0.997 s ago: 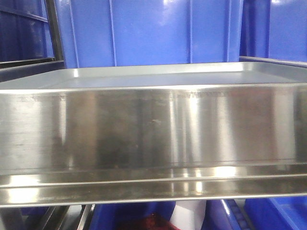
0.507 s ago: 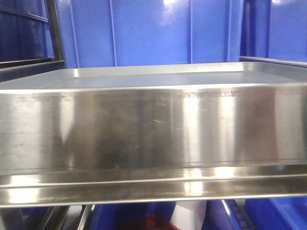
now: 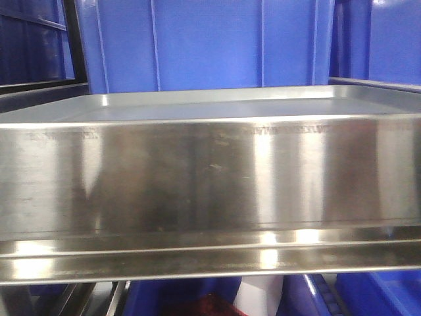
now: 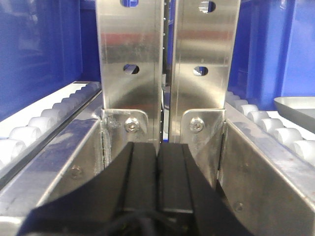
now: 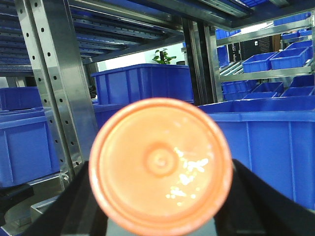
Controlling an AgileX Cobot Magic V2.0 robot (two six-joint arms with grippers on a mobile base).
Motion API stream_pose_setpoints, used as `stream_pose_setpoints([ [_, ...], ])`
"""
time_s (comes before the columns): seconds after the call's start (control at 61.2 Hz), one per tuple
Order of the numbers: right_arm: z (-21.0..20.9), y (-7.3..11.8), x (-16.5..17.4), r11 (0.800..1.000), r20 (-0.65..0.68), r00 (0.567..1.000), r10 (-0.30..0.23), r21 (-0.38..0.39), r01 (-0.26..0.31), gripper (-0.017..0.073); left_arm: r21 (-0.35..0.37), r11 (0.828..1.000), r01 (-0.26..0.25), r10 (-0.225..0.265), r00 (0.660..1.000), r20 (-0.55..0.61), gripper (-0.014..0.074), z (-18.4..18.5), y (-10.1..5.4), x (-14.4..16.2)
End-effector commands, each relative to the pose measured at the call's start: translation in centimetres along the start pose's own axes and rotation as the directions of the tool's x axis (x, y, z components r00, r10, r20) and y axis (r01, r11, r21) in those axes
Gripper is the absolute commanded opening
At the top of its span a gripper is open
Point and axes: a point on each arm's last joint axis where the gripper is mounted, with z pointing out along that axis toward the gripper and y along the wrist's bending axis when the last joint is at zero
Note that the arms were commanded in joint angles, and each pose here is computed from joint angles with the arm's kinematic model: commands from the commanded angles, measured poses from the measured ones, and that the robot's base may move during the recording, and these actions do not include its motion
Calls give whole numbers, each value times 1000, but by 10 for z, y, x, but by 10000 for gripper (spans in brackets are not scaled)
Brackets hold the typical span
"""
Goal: Grab orange capacitor from left shelf to right conveyor
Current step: 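Retract the right arm holding the orange cylinder away from the shelf, then drive the base to the conveyor table, holding the cylinder in the right gripper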
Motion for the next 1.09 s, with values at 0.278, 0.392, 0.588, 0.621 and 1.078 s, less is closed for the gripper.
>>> stream_pose_setpoints([
  [0.278,0,2,-17,1000,108,994,-7,-2,7,53,-1,1000,-1,1,997,78,-126,0,0,-1],
  [0.392,0,2,-17,1000,108,994,-7,-2,7,53,-1,1000,-1,1,997,78,-126,0,0,-1],
  [0.588,0,2,-17,1000,108,994,-7,-2,7,53,-1,1000,-1,1,997,78,-126,0,0,-1],
  [0.621,0,2,-17,1000,108,994,-7,-2,7,53,-1,1000,-1,1,997,78,-126,0,0,-1],
  [1.078,0,2,-17,1000,108,994,-7,-2,7,53,-1,1000,-1,1,997,76,-126,0,0,-1],
])
